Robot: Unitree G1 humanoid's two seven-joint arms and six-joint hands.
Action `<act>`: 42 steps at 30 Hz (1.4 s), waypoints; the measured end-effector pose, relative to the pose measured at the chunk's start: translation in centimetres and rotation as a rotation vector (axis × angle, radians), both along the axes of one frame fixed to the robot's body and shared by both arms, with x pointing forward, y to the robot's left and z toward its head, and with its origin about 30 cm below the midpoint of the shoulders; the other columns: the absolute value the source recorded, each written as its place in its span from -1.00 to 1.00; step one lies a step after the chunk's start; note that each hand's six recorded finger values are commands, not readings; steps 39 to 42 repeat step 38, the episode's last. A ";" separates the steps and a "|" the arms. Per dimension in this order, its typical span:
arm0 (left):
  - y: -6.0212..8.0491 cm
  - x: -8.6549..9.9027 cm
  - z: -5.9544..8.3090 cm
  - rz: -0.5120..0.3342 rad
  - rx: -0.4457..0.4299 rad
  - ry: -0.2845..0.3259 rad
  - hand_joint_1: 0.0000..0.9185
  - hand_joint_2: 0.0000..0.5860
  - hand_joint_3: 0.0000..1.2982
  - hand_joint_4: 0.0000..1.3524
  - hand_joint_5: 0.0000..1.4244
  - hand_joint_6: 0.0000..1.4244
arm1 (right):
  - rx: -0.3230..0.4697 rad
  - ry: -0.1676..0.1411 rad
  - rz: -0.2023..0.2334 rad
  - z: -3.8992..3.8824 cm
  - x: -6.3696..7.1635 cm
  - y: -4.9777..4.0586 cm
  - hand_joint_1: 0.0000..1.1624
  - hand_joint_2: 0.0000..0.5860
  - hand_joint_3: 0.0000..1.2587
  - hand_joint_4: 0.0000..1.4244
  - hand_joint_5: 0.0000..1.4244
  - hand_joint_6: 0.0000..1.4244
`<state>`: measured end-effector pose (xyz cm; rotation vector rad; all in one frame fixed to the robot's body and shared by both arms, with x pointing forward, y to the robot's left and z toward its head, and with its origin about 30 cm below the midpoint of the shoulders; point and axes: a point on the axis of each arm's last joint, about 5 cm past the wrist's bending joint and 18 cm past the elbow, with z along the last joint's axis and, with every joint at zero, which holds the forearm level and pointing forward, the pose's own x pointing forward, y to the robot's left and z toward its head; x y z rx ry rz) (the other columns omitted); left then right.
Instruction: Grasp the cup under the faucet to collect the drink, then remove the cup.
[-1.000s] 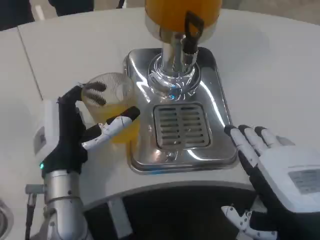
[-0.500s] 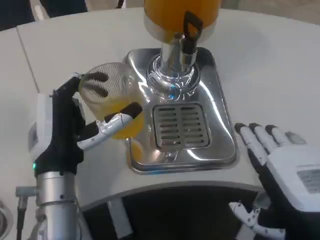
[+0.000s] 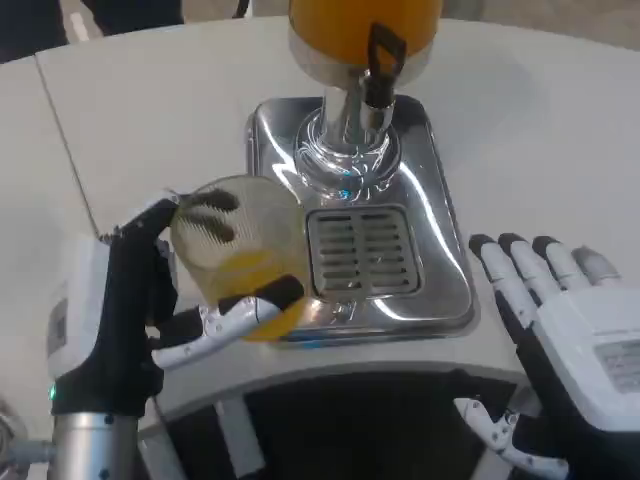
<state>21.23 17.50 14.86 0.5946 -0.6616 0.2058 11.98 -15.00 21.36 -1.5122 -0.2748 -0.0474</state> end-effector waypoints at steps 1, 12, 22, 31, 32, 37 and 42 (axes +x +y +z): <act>0.0 -0.2 0.0 -0.007 0.003 -0.003 0.25 -1.00 0.80 0.52 1.00 1.00 | -0.001 -0.002 0.007 -0.20 -0.1 -0.04 -0.42 0.52 -1.00 -1.00 -1.00 -1.00; -0.9 -3.0 -0.5 -0.082 0.055 0.005 0.20 -0.97 0.80 0.52 1.00 1.00 | -0.012 -0.032 0.094 -2.21 -2.1 -1.22 -0.43 0.58 -1.00 -1.00 -1.00 -1.00; -1.8 -4.0 -0.7 -0.116 0.074 0.020 0.20 -0.96 0.80 0.52 1.00 1.00 | -0.015 -0.057 0.093 -2.10 -2.9 -3.26 -0.42 0.65 -1.00 -1.00 -1.00 -1.00; -2.1 -4.7 -0.6 -0.122 0.082 0.017 0.19 -0.95 0.80 0.52 1.00 1.00 | -0.014 -0.080 0.123 -1.79 -2.0 -3.19 -0.43 0.64 -1.00 -1.00 -1.00 -1.00; -2.2 -4.9 -0.6 -0.122 0.078 0.016 0.19 -0.95 0.80 0.52 1.00 1.00 | -0.011 -0.077 0.129 -1.81 -2.0 -3.07 -0.43 0.64 -1.00 -1.00 -1.00 -1.00; -2.4 -5.4 -0.8 -0.129 0.070 0.034 0.18 -0.95 0.80 0.52 1.00 1.00 | 0.001 -0.069 0.142 -1.92 -1.8 -2.47 -0.43 0.63 -1.00 -1.00 -1.00 -1.00; -2.4 -5.6 -0.8 -0.133 0.070 0.038 0.18 -0.95 0.80 0.52 1.00 1.00 | 0.004 -0.067 0.142 -1.95 -1.8 -2.36 -0.43 0.63 -1.00 -1.00 -1.00 -1.00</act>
